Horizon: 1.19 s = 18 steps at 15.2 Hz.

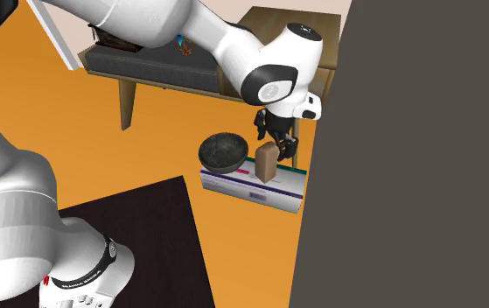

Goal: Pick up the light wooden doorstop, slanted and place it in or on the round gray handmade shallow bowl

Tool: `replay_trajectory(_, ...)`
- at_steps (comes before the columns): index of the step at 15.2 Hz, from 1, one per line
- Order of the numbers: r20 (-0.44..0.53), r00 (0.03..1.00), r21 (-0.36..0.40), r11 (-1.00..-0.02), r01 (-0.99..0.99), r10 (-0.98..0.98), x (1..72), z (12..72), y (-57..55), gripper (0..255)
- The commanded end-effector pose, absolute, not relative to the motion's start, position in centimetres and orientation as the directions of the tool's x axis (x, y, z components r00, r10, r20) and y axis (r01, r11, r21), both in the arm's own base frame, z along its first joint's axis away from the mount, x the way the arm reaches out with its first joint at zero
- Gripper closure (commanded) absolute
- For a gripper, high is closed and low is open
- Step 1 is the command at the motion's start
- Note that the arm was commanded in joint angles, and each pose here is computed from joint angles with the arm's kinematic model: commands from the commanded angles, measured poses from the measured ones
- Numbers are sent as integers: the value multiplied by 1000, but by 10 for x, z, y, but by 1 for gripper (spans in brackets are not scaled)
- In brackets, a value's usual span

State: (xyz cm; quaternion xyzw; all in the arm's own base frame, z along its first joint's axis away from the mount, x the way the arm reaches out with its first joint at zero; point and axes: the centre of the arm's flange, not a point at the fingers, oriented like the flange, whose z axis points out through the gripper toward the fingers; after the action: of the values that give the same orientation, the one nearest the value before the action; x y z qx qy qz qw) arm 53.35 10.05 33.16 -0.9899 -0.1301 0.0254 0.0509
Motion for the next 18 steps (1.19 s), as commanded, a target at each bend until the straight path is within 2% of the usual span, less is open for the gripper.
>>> replay_trajectory(1,-37,965,-108,-961,255,261,533,321,102,0)
replay_trajectory(11,-37,965,-108,-961,255,261,533,313,103,0)
replay_trajectory(12,-37,965,-108,-961,255,261,533,313,103,255)
replay_trajectory(18,-37,965,-108,-961,255,261,532,313,103,255)
